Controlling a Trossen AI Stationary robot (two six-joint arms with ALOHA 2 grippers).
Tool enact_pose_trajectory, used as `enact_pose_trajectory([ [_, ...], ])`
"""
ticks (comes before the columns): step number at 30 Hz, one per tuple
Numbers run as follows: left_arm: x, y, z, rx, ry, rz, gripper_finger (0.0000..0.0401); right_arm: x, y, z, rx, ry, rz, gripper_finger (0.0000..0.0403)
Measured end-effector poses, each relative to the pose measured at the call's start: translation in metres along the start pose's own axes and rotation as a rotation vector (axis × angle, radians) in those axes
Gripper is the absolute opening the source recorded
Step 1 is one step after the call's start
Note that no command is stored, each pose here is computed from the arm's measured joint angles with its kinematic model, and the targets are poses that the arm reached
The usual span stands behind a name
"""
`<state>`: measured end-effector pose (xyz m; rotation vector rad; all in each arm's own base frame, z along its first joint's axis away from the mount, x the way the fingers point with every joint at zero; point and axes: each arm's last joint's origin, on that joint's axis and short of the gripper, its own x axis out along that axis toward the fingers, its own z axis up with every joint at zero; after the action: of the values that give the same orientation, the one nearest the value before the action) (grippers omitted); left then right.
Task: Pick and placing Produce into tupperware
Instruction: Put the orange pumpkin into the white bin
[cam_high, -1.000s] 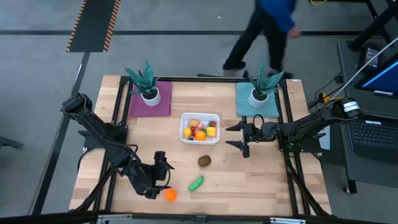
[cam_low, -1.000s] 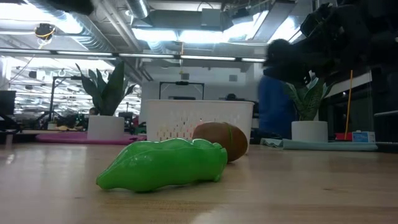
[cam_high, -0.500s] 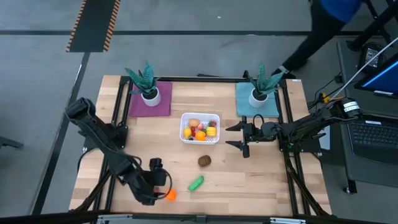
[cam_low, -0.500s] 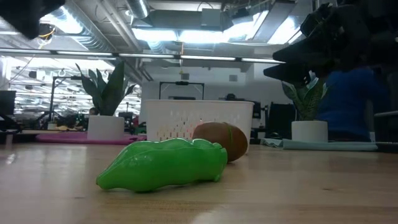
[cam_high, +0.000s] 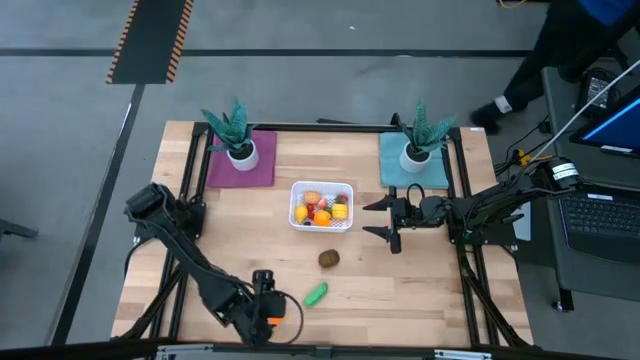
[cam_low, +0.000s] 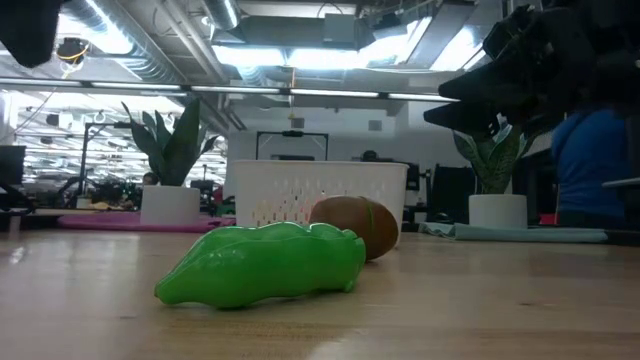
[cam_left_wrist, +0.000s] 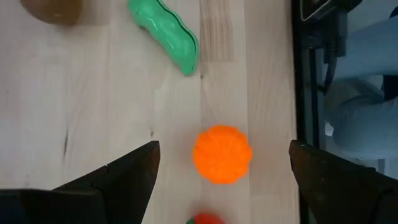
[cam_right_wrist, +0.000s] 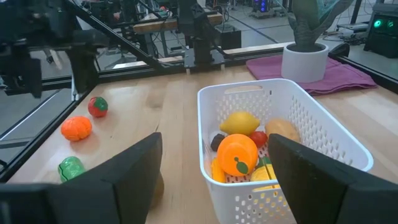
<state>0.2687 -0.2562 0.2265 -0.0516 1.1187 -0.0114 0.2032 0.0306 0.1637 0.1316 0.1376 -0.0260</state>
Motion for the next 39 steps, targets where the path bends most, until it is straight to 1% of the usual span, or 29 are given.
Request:
enact_pose_trajectory([
  [5, 0.022, -0.001, 0.01, -0.015, 0.06, 0.038, 0.0346, 0.0, 0.0, 0.0, 0.0, 0.0, 0.001, 0.0294],
  [9, 0.033, 0.003, 0.01, -0.017, 0.093, 0.073, 0.0346, 0.0, 0.0, 0.0, 0.0, 0.002, 0.009, 0.0294],
  [14, 0.033, 0.005, 0.011, -0.019, 0.096, 0.078, 0.0346, 0.0, 0.0, -0.001, -0.002, 0.008, 0.008, 0.0294],
  [29, 0.032, 0.0, 0.014, -0.031, 0.054, 0.039, 0.0346, 0.0, 0.0, -0.001, -0.005, 0.009, 0.008, 0.0294],
  [35, 0.035, 0.002, 0.011, -0.123, 0.063, 0.053, 0.0346, 0.0, 0.0, -0.001, -0.006, 0.009, 0.007, 0.0294],
  [39, 0.041, 0.005, 0.003, -0.145, 0.083, 0.075, 0.0346, 0.0, 0.0, -0.001, -0.006, 0.01, 0.007, 0.0294],
])
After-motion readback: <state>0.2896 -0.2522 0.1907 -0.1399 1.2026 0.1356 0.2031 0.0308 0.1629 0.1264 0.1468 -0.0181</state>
